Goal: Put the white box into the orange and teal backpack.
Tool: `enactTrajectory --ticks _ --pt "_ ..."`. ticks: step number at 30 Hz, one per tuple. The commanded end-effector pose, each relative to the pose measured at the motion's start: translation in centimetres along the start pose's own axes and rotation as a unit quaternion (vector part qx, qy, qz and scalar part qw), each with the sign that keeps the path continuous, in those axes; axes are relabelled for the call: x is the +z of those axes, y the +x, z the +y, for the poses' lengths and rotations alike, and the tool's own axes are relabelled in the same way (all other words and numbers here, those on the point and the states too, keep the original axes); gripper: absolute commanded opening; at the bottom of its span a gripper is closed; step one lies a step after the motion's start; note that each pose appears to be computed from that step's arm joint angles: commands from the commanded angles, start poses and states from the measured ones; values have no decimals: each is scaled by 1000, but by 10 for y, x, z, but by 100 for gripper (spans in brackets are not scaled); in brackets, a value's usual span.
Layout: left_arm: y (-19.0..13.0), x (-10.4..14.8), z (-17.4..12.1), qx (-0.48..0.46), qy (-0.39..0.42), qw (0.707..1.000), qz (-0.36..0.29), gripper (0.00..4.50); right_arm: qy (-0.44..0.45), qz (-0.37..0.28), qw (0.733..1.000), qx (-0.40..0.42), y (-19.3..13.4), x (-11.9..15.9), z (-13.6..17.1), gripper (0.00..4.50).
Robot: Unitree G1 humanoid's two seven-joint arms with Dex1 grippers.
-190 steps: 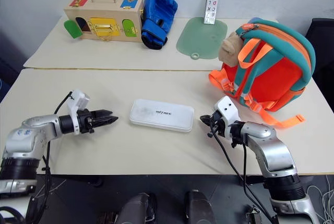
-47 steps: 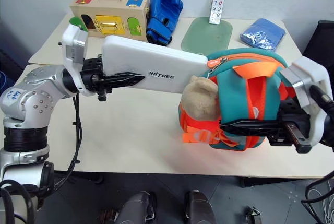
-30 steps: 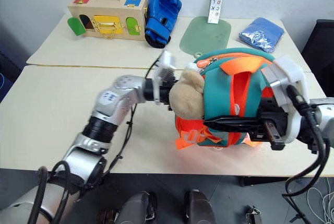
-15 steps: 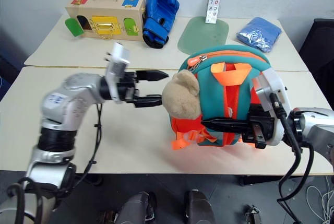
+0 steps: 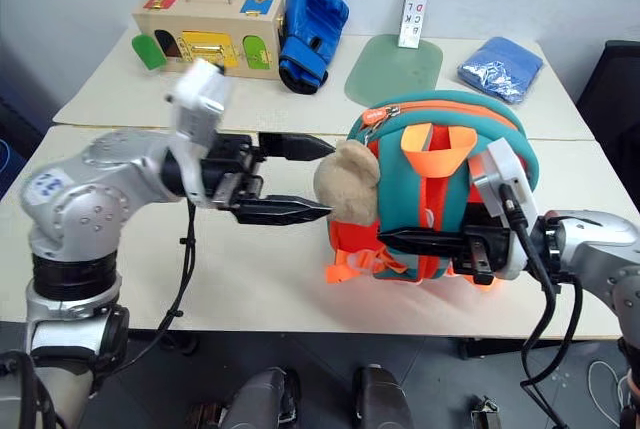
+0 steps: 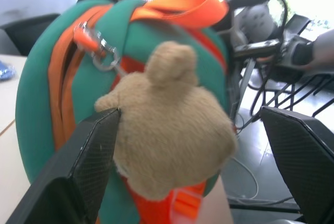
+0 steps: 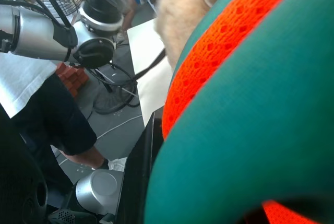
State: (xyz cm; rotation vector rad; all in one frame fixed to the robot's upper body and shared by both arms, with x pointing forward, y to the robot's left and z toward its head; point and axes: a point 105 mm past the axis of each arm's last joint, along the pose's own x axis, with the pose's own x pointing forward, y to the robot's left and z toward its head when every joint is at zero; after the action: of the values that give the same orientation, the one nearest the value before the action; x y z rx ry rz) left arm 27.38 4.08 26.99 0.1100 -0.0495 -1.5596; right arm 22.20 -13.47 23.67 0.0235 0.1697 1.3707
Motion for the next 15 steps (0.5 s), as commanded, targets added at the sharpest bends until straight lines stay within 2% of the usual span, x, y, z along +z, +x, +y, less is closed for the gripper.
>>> enactTrajectory --ticks 1,6,9,15 --pt "6 4 7 4 15 1000 -14 448 -24 -11 1000 16 3 9 8 0" --pt "11 1 12 6 13 1000 -19 448 -23 -14 1000 12 3 8 9 0" --pt "11 1 12 1 7 1000 -20 388 -22 -17 1000 7 3 8 9 0" --pt "9 -1 6 -21 -2 1000 -19 208 -22 -17 1000 -9 0 8 6 0"
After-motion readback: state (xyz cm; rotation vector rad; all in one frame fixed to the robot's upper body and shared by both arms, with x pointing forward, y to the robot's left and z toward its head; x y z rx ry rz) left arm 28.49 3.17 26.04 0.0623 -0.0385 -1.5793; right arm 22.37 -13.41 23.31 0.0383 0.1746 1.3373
